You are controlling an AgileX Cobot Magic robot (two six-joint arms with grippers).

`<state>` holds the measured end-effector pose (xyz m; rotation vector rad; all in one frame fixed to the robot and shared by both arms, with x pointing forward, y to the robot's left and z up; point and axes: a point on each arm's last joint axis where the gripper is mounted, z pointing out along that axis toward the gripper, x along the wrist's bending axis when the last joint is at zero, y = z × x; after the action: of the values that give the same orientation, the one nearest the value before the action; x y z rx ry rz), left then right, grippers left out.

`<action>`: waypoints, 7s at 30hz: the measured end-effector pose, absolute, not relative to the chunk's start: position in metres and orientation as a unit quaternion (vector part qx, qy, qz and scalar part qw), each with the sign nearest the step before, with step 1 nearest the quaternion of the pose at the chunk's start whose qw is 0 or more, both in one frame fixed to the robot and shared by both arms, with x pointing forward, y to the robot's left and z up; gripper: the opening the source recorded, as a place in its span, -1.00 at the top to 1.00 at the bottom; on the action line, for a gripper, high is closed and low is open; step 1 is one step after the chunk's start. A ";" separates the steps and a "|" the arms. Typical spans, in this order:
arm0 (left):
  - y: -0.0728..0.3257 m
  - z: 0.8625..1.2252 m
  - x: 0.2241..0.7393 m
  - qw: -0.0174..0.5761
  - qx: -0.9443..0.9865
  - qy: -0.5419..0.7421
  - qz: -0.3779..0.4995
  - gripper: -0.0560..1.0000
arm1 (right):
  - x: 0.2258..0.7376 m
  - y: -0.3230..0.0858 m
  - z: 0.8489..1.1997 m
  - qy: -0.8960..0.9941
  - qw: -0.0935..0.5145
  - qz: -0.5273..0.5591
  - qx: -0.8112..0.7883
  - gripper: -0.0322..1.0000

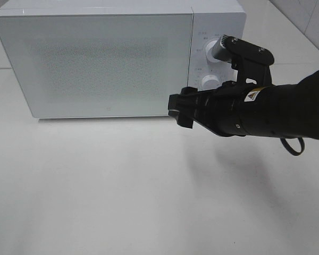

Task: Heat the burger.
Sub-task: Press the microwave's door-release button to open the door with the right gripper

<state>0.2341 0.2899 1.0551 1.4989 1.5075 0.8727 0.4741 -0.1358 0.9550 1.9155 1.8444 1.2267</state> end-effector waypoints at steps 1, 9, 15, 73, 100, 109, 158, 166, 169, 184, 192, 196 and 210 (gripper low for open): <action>0.290 1.055 0.234 0.409 0.595 0.599 0.346 -0.98 | 0.469 -0.142 0.962 0.663 0.098 0.395 0.629 -0.52; 0.290 1.055 0.234 0.409 0.595 0.599 0.346 -0.98 | 0.451 -0.171 1.003 0.763 0.084 0.315 0.558 -0.52; 0.290 1.055 0.234 0.409 0.595 0.599 0.346 -0.98 | 0.422 -0.190 1.034 0.788 0.095 0.286 0.537 -0.52; 0.290 1.055 0.234 0.409 0.595 0.599 0.346 -0.98 | 0.231 -0.317 1.093 0.705 0.244 0.364 0.557 -0.52; 0.290 1.055 0.234 0.409 0.595 0.599 0.346 -0.98 | 0.228 -0.310 1.049 0.621 0.326 0.363 0.614 -0.52; 0.290 1.055 0.234 0.409 0.595 0.599 0.346 -0.98 | 0.229 -0.308 1.049 0.626 0.327 0.366 0.606 -0.52; 0.290 1.055 0.234 0.409 0.595 0.599 0.346 -0.98 | 0.384 -0.276 1.076 0.625 0.348 0.414 0.563 -0.52; 0.290 1.055 0.234 0.409 0.595 0.599 0.346 -0.98 | 0.410 -0.270 1.043 0.623 0.351 0.432 0.550 -0.52; 0.290 1.055 0.234 0.409 0.595 0.599 0.346 -0.98 | 0.418 -0.268 1.032 0.620 0.354 0.441 0.544 -0.52; 0.290 1.055 0.234 0.409 0.595 0.599 0.346 -0.98 | 0.446 -0.271 0.976 0.588 0.389 0.436 0.560 -0.52; 0.290 1.055 0.234 0.409 0.595 0.599 0.346 -0.98 | 0.444 -0.270 0.963 0.565 0.395 0.434 0.580 -0.51; 0.290 1.055 0.234 0.409 0.595 0.599 0.346 -0.98 | 0.444 -0.253 0.954 0.576 0.390 0.432 0.574 -0.49; 0.290 1.055 0.234 0.409 0.595 0.599 0.346 -0.98 | 0.440 -0.214 0.926 0.582 0.392 0.418 0.577 -0.49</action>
<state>0.2341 0.2899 1.0551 1.4989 1.5075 0.8727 0.4397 -0.2140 0.9259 1.4654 1.4773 1.0607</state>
